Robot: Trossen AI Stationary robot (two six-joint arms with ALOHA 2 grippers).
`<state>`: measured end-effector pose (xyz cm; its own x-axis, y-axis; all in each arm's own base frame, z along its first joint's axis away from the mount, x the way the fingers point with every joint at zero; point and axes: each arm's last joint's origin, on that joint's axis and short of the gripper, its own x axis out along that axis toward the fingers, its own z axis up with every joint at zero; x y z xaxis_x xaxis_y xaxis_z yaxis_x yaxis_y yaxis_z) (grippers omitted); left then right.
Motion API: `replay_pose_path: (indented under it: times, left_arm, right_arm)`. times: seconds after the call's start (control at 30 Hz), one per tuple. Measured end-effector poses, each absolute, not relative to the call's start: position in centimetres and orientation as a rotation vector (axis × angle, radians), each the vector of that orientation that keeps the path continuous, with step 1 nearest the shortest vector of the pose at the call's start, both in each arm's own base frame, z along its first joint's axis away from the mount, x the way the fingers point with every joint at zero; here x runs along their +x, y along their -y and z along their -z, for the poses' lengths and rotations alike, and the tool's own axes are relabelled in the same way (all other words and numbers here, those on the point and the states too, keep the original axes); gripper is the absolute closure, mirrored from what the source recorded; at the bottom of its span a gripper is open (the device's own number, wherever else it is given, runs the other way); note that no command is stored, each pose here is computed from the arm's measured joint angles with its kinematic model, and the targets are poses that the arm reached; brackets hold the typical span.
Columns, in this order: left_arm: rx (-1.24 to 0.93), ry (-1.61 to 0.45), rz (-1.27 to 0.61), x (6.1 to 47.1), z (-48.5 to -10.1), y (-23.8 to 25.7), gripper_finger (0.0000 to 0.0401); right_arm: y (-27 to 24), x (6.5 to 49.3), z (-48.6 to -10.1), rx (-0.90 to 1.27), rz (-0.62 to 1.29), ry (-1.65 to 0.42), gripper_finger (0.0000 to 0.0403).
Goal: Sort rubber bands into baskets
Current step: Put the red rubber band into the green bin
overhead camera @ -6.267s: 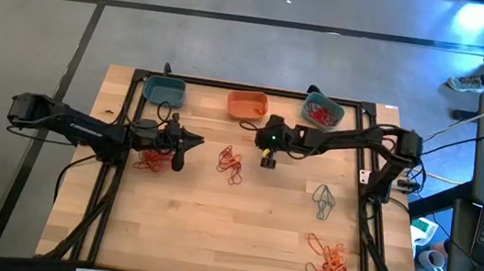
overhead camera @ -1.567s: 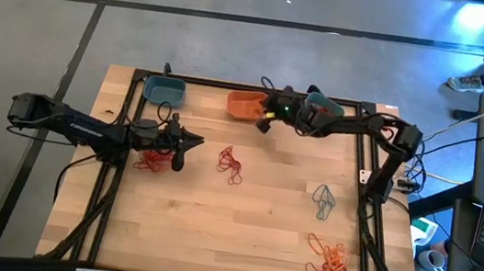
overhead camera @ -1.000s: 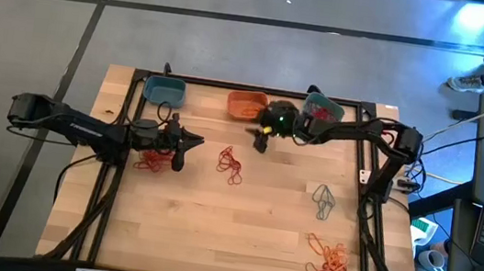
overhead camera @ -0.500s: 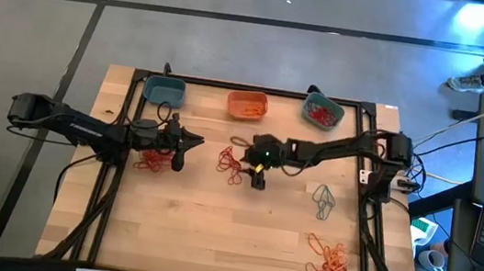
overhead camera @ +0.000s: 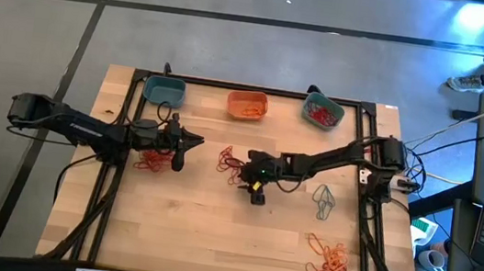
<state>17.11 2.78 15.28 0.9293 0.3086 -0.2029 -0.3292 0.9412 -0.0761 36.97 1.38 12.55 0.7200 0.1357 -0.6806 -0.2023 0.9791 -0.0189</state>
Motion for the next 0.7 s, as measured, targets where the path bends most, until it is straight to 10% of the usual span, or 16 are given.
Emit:
replay_pose_path:
  times: [0.37, 0.7]
  left_arm:
    - [-0.109, -0.195, -0.327, 17.1, -15.2, -2.8, 0.0356]
    - [-0.109, -0.191, -0.327, 17.1, -15.3, -2.8, 0.0356]
  right_arm:
    - [-1.4, 37.4, -10.4, -0.101, -0.225, -0.764, 0.0238]
    - [-0.5, 37.2, -10.2, -0.162, -0.218, -0.792, 0.0388]
